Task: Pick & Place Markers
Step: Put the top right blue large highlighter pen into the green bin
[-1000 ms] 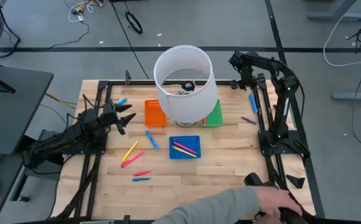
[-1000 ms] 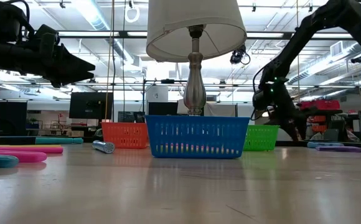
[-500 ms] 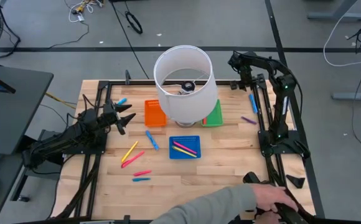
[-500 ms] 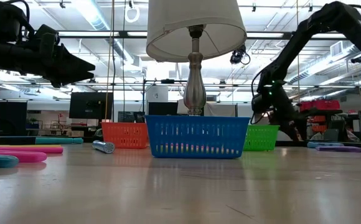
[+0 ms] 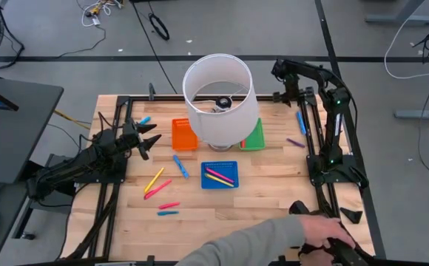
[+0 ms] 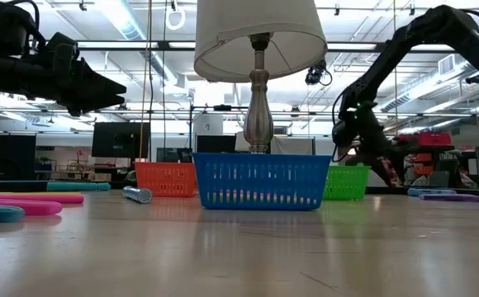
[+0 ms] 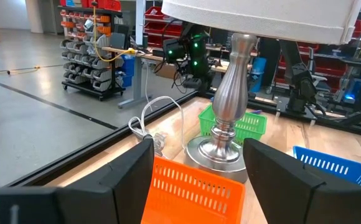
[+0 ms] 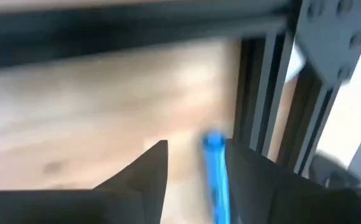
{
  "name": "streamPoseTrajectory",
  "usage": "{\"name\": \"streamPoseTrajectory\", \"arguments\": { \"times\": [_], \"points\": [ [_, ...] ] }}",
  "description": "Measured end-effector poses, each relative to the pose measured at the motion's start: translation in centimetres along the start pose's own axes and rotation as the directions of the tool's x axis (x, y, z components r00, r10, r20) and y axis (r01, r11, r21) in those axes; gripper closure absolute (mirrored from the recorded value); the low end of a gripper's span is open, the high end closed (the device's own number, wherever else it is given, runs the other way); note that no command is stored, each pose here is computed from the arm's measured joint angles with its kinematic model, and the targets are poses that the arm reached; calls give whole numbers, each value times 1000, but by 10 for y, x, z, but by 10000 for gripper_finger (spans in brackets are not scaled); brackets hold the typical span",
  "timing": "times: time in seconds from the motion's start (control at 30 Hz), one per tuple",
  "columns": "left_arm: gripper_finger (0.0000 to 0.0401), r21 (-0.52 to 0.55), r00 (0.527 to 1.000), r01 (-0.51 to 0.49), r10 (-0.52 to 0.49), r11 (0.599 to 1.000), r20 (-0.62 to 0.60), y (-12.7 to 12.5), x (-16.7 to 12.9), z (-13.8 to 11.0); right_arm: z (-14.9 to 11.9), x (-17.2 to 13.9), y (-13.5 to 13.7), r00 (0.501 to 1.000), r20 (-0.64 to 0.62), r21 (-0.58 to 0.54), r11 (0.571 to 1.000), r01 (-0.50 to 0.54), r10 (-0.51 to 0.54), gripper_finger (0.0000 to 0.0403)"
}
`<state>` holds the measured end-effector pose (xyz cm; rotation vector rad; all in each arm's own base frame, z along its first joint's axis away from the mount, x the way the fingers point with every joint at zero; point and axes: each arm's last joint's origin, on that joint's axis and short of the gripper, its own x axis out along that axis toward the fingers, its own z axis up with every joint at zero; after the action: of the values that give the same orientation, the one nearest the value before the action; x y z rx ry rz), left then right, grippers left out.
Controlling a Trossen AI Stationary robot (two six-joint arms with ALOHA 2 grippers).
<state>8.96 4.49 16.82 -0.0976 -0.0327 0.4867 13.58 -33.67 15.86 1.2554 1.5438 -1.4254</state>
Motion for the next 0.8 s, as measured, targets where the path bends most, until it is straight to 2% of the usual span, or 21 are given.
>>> {"name": "streamPoseTrajectory", "arguments": {
  "times": [0.1,0.17,0.4,0.5,0.8],
  "points": [
    [149,0,1000,0,0,1000,0,0,0,0,-8,0,-4,995,-90,27,999,33,-30,237],
    [149,0,1000,0,0,1000,-1,0,0,0,-12,2,-6,991,-124,3,999,50,-49,236],
    [149,0,1000,0,0,1000,-1,0,0,0,-7,5,-5,994,-96,26,998,55,-52,236],
    [149,0,1000,0,0,1000,0,0,0,0,-5,15,-4,990,-127,7,998,70,-69,236],
    [149,0,1000,-1,1,1000,0,0,0,0,-4,13,-5,989,-132,7,997,72,-70,236]
  ]
}}
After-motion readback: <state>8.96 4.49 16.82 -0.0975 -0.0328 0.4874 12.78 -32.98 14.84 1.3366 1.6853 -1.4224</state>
